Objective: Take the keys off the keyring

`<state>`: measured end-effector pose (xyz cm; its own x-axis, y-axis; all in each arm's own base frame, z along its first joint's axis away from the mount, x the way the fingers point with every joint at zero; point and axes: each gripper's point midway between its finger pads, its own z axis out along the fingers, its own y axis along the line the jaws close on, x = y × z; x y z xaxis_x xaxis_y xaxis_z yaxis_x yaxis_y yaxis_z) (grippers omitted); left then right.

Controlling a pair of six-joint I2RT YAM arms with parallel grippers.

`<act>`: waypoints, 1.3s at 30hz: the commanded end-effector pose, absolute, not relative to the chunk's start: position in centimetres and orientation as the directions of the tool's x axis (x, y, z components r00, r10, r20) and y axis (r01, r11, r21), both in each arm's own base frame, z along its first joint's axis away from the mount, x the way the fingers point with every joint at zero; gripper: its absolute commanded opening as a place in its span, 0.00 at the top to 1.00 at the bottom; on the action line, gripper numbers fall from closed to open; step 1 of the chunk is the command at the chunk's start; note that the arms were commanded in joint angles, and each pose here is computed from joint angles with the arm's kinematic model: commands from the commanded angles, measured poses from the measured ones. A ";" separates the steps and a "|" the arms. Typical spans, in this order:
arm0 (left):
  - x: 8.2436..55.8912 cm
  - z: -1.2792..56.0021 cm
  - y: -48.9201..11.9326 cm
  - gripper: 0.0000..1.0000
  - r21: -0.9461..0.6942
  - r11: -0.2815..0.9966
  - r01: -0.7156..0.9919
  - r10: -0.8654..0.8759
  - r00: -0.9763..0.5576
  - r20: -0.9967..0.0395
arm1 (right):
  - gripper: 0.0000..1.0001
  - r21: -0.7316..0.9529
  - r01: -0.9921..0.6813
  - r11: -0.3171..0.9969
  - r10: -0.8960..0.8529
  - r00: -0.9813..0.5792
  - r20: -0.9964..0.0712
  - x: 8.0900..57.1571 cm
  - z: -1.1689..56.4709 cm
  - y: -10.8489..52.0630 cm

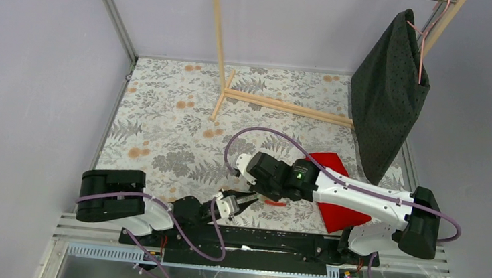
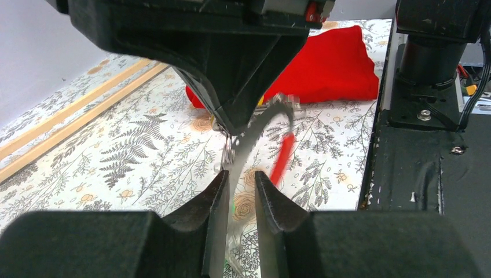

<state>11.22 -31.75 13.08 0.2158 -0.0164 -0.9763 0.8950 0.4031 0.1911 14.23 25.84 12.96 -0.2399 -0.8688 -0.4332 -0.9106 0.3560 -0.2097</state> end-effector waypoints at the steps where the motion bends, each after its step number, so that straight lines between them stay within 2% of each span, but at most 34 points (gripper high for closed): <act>1: 11.4 16.0 -32.1 0.73 0.155 0.429 0.890 -0.129 0.231 -0.964 | 1.00 -0.246 -0.901 0.358 -0.855 -0.210 -0.474 14.7 15.3 26.4; 10: 12.1 16.6 -32.7 0.70 0.172 0.456 0.873 -0.127 0.256 -0.958 | 1.00 -0.235 -0.907 0.350 -0.853 -0.205 -0.480 14.2 15.7 26.7; 15: 12.6 16.7 -33.1 0.64 0.176 0.465 0.868 -0.123 0.260 -0.958 | 1.00 -0.232 -0.909 0.347 -0.853 -0.203 -0.481 14.0 15.6 26.8; 22: 13.2 16.4 -33.3 0.64 0.179 0.460 0.870 -0.118 0.259 -0.959 | 1.00 -0.230 -0.909 0.347 -0.850 -0.202 -0.486 13.8 15.7 26.8; 30: 12.5 16.5 -34.3 0.68 0.174 0.394 0.902 -0.141 0.247 -0.959 | 1.00 -0.234 -0.906 0.353 -0.851 -0.206 -0.484 13.8 15.8 26.6; 33: 12.4 16.5 -34.5 0.71 0.171 0.388 0.906 -0.143 0.242 -0.960 | 1.00 -0.234 -0.905 0.355 -0.849 -0.207 -0.487 13.8 15.9 26.6; 38: 12.5 16.4 -34.8 0.87 0.173 0.385 0.907 -0.140 0.242 -0.960 | 1.00 -0.229 -0.905 0.359 -0.846 -0.212 -0.489 13.7 15.9 26.6; 39: 12.6 16.4 -34.8 0.93 0.171 0.390 0.905 -0.139 0.241 -0.960 | 1.00 -0.228 -0.904 0.362 -0.845 -0.214 -0.490 13.7 15.9 26.6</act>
